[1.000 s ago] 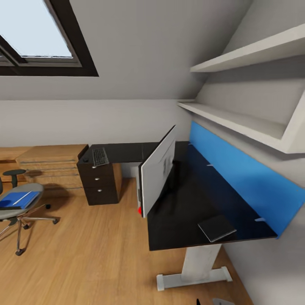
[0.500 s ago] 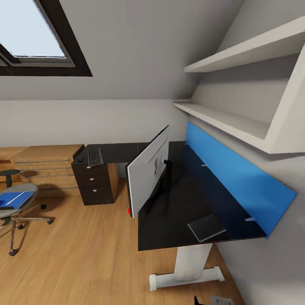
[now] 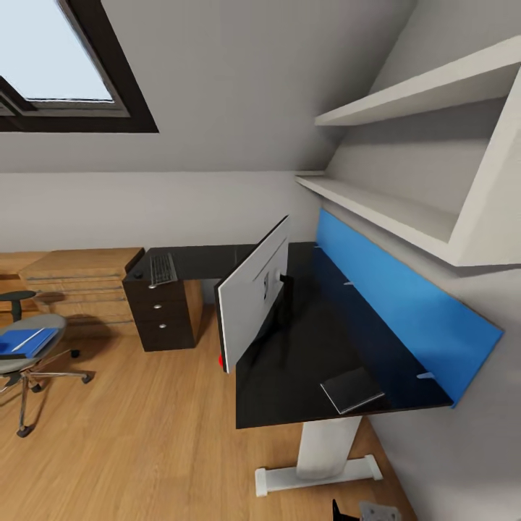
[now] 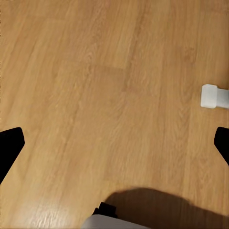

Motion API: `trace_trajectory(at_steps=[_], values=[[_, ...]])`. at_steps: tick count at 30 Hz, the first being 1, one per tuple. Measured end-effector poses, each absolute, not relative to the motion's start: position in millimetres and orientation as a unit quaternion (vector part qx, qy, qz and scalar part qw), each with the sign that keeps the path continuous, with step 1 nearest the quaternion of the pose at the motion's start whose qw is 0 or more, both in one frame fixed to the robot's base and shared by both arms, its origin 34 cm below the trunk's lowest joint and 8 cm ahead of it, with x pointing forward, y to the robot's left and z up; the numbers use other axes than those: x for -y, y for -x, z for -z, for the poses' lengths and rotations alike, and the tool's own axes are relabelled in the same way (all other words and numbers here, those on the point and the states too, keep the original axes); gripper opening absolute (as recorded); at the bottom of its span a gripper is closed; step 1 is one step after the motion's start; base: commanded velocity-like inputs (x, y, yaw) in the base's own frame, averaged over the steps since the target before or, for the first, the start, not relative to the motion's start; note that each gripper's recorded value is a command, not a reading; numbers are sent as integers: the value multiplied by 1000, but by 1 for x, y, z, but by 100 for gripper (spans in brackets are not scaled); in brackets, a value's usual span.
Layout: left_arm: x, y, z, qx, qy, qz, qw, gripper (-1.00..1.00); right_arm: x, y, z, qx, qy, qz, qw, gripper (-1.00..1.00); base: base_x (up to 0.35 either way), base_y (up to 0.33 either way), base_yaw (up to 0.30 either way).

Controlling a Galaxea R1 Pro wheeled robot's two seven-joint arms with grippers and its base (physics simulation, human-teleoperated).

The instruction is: In the bedroom, organize the workspace by keeping the computer under the desk, ensuring the monitor is on the desk, placing the keyboard on the desk next to the monitor, placing the mouse on the desk next to the keyboard, moving the folder from the swivel chair onto the desk next to the mouse, stacking the notebook on top of the folder with the pen on top of the notebook, and positioning the swivel chair next to the desk.

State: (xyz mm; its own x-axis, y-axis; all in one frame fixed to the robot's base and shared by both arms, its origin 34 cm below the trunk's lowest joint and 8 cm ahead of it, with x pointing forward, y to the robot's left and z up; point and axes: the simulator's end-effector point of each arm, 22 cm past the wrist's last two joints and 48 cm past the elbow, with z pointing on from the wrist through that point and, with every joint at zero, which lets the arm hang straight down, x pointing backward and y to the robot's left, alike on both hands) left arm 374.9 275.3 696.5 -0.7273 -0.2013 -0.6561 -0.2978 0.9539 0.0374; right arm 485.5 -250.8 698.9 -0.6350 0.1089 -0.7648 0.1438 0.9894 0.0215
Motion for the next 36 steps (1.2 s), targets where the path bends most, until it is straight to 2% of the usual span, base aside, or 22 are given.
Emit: trace_trajectory(at_steps=[14, 17, 20, 25, 27, 36], values=[[-278, -373, -695, -927, 136, -73, 341, 100, 263, -512, -726, -872, -78, 24, 482, 100, 0, 0, 0], [-280, -372, -695, -927, 138, -74, 340, 100, 281, -560, -769, -836, -89, 18, 541, 100, 0, 0, 0], [-282, -370, -694, -927, 139, -76, 339, 100, 316, -605, -814, -815, -112, 30, 567, 100, 23, 0, 0], [-283, -369, -693, -928, 140, -78, 337, 100, 343, -637, -849, -818, -132, 40, 559, 100, 154, 0, 0], [-284, -366, -691, -929, 140, -79, 334, 100, 356, -651, -860, -833, -142, 43, 533, 100, 271, -19, 0], [-284, -362, -689, -930, 140, -81, 330, 100, 360, -658, -848, -869, -127, 62, 475, 100, 306, -29, 0]])
